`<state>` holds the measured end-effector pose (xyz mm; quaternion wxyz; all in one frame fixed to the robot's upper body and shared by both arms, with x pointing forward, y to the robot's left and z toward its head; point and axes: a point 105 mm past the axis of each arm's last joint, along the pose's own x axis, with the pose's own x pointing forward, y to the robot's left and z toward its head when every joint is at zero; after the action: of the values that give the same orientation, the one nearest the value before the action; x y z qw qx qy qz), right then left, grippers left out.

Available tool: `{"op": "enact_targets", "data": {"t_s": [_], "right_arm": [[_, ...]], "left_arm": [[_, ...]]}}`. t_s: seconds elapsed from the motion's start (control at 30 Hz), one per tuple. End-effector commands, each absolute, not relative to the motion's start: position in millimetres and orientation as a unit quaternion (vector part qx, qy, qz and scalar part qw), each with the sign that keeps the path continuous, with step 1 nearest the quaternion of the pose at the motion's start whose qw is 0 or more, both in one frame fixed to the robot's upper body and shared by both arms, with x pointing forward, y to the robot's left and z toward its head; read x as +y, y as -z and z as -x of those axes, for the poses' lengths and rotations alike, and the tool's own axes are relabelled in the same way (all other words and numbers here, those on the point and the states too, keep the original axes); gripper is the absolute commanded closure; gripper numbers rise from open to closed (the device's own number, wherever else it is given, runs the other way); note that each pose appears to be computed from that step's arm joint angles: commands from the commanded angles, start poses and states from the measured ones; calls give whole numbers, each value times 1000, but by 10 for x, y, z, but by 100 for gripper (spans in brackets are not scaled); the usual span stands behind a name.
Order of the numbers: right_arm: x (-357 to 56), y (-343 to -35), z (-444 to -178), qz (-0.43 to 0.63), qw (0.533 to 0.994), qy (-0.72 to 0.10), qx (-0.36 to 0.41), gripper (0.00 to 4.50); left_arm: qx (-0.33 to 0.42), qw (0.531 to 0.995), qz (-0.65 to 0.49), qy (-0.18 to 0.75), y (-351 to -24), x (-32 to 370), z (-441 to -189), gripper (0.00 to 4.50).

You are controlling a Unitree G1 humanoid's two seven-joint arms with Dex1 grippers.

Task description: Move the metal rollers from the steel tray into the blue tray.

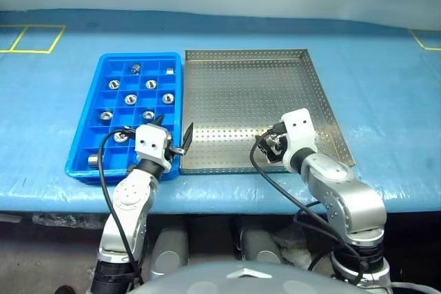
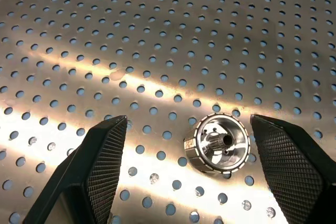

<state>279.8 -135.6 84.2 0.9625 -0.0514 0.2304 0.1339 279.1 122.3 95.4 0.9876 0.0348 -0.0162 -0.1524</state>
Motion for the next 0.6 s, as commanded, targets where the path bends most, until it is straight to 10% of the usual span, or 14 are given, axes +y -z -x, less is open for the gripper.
{"op": "enact_targets", "data": {"t_s": [0.03, 0.6], "right_arm": [[-1439, -907, -2830, 43, 971, -114, 207, 52], [-1479, -522, -2953, 9, 967, -111, 230, 52]], "left_arm": [[-27, 986, -32, 159, -1010, 1197, -2802, 29], [-32, 988, -26, 148, -1025, 1200, -2803, 29]]}}
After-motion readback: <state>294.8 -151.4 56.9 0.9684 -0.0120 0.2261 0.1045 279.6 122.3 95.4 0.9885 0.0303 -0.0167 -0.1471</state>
